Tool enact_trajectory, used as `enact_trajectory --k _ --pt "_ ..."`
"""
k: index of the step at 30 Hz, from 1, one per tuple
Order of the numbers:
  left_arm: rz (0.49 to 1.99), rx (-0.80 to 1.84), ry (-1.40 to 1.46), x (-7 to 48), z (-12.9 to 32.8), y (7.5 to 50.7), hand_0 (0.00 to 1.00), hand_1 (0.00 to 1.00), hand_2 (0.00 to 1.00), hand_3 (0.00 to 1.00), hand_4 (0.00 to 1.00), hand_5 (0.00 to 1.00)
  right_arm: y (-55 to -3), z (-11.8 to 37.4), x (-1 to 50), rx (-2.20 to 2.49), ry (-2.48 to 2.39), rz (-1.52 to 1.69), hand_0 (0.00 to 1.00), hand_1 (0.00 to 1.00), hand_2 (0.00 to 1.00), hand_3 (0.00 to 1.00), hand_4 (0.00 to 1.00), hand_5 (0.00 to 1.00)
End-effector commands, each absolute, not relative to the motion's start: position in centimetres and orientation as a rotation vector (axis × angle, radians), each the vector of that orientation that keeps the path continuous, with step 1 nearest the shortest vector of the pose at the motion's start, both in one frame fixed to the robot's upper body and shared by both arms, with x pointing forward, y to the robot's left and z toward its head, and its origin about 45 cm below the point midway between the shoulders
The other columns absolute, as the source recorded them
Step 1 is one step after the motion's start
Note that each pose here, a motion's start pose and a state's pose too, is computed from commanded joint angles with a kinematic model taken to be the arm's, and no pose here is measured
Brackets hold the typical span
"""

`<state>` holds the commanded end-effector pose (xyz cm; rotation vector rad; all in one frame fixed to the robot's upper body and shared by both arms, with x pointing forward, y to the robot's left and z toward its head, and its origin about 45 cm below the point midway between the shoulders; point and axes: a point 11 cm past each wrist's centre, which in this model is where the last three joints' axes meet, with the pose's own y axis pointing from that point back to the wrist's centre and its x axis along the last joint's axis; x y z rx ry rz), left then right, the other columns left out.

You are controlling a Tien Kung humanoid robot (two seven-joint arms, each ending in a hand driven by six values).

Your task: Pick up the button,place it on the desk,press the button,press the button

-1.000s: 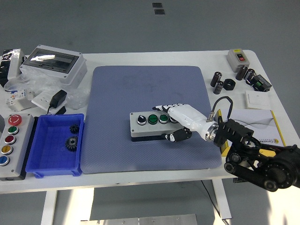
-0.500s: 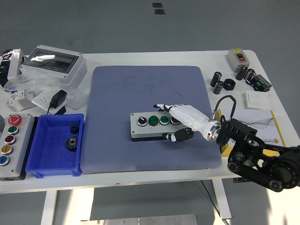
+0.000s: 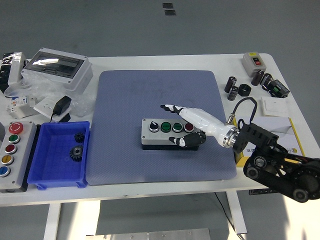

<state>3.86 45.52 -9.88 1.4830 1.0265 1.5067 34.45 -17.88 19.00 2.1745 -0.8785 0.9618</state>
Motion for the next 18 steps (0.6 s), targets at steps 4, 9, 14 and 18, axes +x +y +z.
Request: enact_trajectory --k 4,9,14,18 --pt "1.504 1.482 1.029 3.7 -9.9 45.4 0.626 0.576 0.509 0.572 0.566 0.136 -18.2 19.5 34.2 2.194 -0.906 0.947 0.886 0.95 0.968 0.998 0.667 0.052" --pt "1.505 1.481 1.038 3.4 -10.0 45.3 0.626 0.574 0.506 0.571 0.563 0.133 -20.3 22.1 33.3 2.267 -1.004 0.847 0.915 0.966 0.988 0.998 0.685 0.053" --pt "1.507 1.484 1.053 2.9 -10.1 45.2 0.626 0.574 0.506 0.572 0.563 0.129 -22.7 26.3 33.1 2.298 -1.138 0.789 0.946 0.979 0.993 0.998 0.705 0.067" --pt "1.51 1.484 1.059 2.7 -10.1 45.2 0.626 0.573 0.505 0.572 0.559 0.121 -23.7 28.5 33.2 2.189 -1.06 0.859 0.952 0.979 0.988 0.998 0.704 0.077"
